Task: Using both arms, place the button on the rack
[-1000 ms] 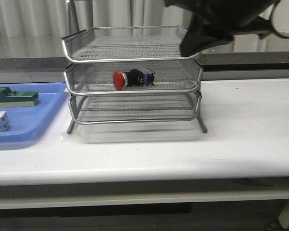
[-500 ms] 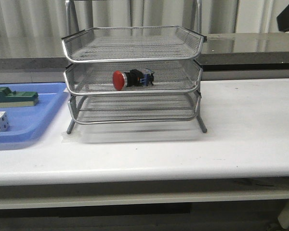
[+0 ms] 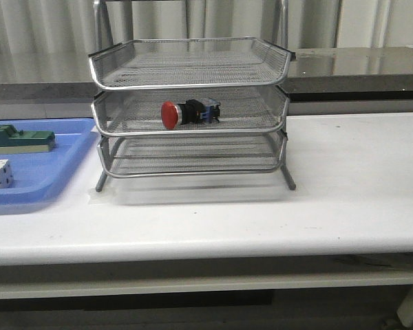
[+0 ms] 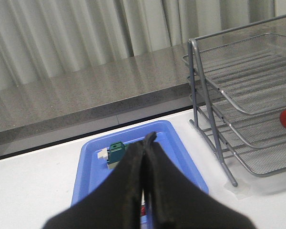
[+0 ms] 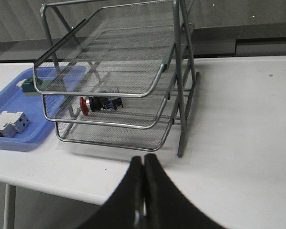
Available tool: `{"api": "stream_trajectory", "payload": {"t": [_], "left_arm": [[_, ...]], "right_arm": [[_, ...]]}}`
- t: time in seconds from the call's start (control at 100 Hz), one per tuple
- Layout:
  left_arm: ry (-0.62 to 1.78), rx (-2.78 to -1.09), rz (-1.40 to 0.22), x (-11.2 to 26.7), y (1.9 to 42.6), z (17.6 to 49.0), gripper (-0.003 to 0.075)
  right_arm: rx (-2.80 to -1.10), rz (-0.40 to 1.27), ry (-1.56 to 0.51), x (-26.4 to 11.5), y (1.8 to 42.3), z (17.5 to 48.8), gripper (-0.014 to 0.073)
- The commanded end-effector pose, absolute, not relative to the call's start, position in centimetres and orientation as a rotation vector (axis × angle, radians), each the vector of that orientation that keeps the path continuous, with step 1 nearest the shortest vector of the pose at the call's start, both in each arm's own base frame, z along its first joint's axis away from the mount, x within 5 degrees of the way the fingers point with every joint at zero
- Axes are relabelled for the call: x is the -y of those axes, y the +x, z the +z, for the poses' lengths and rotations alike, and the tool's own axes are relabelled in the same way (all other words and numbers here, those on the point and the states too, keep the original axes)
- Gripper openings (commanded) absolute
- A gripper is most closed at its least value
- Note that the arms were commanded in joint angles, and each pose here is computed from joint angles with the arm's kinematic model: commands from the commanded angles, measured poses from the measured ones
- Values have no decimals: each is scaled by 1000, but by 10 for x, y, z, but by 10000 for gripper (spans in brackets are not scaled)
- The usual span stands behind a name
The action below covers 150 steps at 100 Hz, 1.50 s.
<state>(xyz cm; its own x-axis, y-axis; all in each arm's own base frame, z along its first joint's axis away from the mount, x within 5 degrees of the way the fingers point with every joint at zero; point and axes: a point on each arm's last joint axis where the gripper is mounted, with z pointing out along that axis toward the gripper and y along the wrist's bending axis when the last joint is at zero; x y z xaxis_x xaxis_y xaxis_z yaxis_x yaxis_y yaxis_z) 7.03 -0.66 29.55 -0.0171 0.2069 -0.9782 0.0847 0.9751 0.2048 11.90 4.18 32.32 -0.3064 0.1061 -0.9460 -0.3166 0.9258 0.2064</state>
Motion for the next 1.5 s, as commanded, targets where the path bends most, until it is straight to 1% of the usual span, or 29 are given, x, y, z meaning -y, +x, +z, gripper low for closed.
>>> {"api": "stream_trajectory", "payload": {"t": [0.0, 0.66, 0.85, 0.98, 1.1, 1.29, 1.49], "left_arm": [[185, -1498, 100, 5, 70, 310, -21], [185, -1498, 100, 5, 70, 310, -21], [185, -1498, 100, 5, 70, 310, -21], [185, -1498, 100, 5, 70, 310, -21], [185, -1498, 100, 5, 70, 310, -21], [185, -1498, 100, 5, 70, 310, -21], [185, -1498, 100, 5, 70, 310, -21]], "right_arm": [[-1750, 401, -147, -38, 114, 338, -60], [-1753, 400, -151, -38, 114, 338, -60], [-1734, 325, -190, -35, 110, 339, -60], [-1683, 273, -174, -28, 99, 339, -60], [-1628, 233, -122, -20, 89, 327, -60], [-1569, 177, -13, -9, 74, 292, -60], [-1518, 134, -12, -5, 59, 259, -60]]}}
